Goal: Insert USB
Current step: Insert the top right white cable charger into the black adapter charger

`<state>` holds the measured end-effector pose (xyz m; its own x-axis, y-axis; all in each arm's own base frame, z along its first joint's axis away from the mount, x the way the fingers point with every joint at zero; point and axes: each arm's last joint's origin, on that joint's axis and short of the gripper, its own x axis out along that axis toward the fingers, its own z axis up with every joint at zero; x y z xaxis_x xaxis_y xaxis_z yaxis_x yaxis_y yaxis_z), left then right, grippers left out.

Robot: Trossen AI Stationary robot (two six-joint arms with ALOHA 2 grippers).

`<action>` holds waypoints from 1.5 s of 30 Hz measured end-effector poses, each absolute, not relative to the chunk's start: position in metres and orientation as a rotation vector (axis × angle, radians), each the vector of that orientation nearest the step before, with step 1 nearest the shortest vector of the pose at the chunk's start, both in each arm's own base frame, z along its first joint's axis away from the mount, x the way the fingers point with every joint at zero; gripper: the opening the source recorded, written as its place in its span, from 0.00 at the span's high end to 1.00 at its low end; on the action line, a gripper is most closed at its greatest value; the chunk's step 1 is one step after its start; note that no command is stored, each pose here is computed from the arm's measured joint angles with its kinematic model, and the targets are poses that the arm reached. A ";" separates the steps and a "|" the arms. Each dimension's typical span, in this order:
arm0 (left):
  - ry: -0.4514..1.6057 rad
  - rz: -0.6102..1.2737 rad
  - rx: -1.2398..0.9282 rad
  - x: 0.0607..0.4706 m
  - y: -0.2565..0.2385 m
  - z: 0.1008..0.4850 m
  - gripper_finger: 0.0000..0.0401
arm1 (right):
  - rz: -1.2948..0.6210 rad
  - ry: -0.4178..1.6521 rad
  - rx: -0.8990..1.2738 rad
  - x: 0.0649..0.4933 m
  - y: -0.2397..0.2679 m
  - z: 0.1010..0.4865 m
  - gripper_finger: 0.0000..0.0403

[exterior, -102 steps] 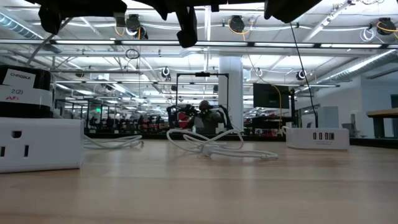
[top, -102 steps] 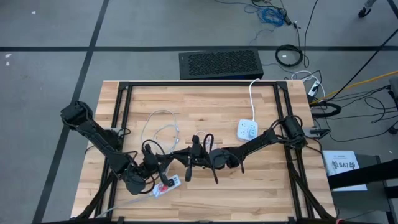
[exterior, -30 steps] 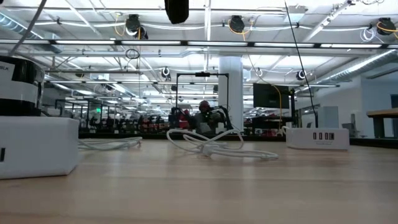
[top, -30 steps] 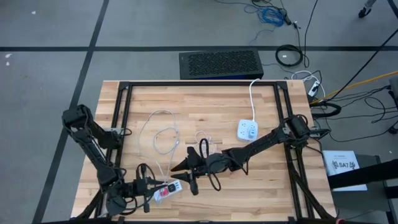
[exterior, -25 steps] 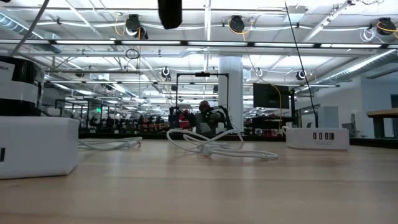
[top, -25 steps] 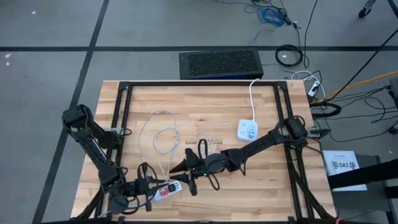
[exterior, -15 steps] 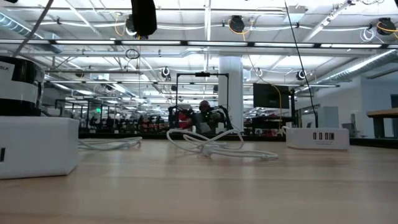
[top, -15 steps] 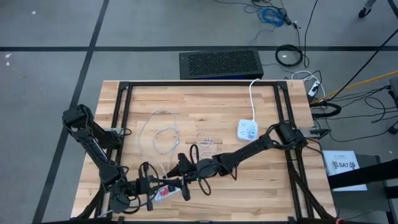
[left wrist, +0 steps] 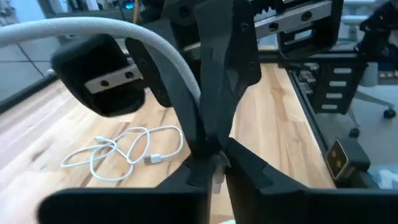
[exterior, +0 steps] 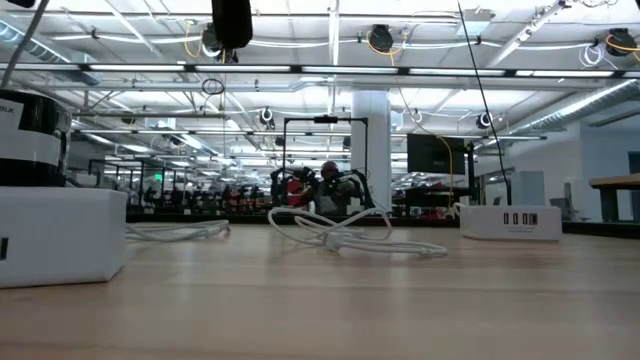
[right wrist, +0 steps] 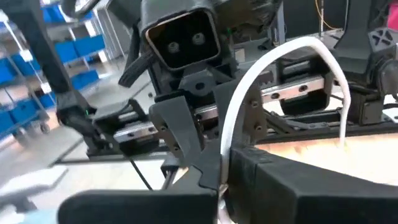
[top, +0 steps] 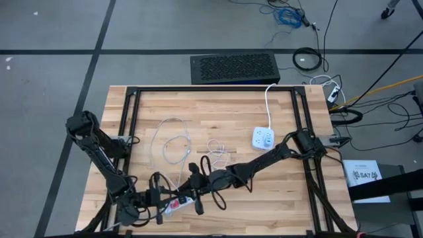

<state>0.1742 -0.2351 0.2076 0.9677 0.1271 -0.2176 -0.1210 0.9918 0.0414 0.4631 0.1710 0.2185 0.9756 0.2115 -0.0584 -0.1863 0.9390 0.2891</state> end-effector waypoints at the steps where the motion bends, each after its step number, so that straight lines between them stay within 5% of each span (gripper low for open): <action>1: 0.232 0.111 0.031 0.174 -0.235 0.207 0.91 | 0.206 0.089 0.269 0.463 0.171 0.219 0.99; 8: 0.231 0.088 0.013 0.172 -0.232 0.215 0.71 | 0.194 0.086 0.187 0.453 0.167 0.247 1.00; 14: 0.210 0.054 -0.016 0.158 -0.224 0.238 0.66 | 0.177 0.131 0.122 0.445 0.164 0.261 1.00; 20: 0.273 -0.096 -0.086 0.125 -0.231 0.242 0.71 | 0.143 0.291 0.063 0.440 0.164 0.245 1.00; 31: 0.643 0.044 -0.254 0.127 -0.252 0.141 0.98 | 0.249 0.287 0.158 0.442 0.168 0.201 1.00; 45: 0.666 0.168 -0.215 0.145 -0.243 0.120 0.97 | 0.308 0.145 0.210 0.461 0.164 0.162 1.00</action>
<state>0.1449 -0.2429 0.1196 0.7742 0.0858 -0.6270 -0.2226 0.9644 -0.1429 0.4611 0.1637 0.1622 0.9428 0.3148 -0.1091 -0.2848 0.9315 0.2264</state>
